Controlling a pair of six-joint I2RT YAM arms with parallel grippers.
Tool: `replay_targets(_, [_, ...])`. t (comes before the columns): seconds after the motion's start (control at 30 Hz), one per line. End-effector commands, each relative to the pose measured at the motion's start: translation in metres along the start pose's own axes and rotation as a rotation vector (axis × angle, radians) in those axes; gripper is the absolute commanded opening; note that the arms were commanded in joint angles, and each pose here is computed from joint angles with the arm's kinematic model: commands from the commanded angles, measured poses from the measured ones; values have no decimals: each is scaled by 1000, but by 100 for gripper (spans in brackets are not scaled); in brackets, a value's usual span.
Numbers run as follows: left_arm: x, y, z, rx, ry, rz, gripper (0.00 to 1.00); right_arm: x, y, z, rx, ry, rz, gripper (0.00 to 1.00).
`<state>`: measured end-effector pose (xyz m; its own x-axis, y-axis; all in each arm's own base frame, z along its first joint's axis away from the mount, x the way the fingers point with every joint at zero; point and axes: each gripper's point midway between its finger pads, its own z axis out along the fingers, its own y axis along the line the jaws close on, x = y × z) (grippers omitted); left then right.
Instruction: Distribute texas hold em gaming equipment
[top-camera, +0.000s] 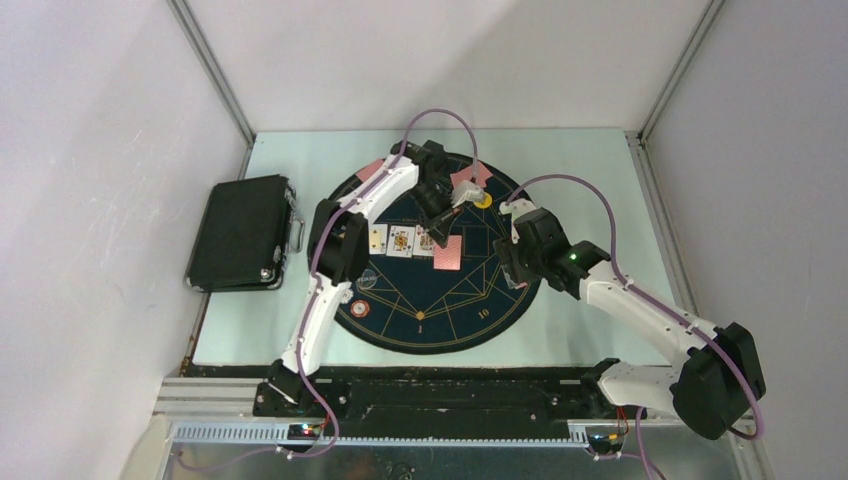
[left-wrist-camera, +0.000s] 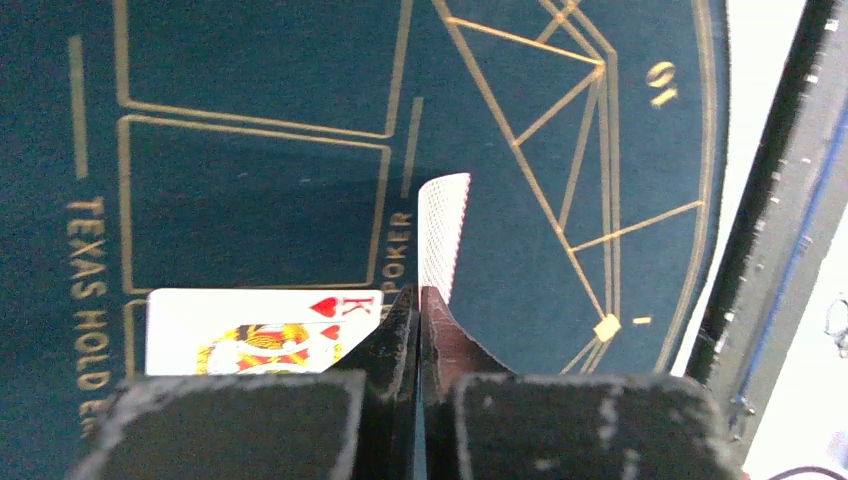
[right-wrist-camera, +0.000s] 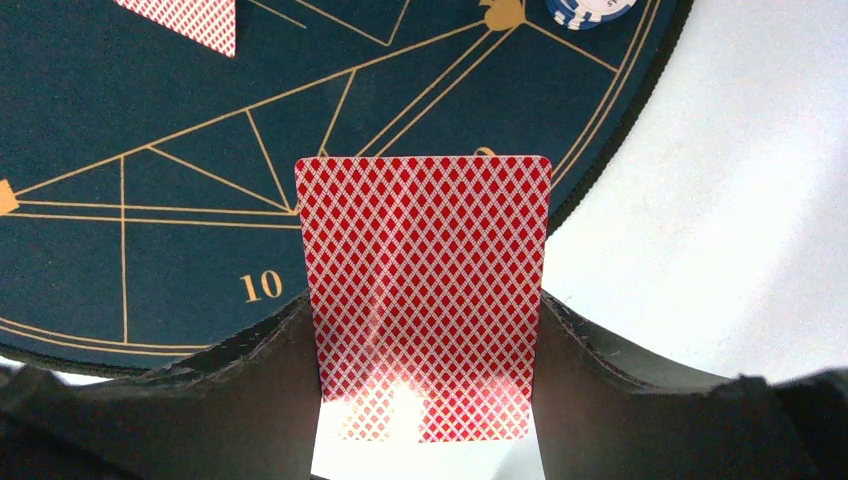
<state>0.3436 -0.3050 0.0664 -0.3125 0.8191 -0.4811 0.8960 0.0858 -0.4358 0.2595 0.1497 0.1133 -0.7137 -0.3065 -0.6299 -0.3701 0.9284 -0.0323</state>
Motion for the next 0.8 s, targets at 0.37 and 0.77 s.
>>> replay_targets(0.37, [-28,72,6,-363,-1,-31,0,-13,-3,2,19,-45,11,0])
replay_targets(0.77, [-23,73,10,-355,27,-7,9,-12,-5,3,25,-41,11,0])
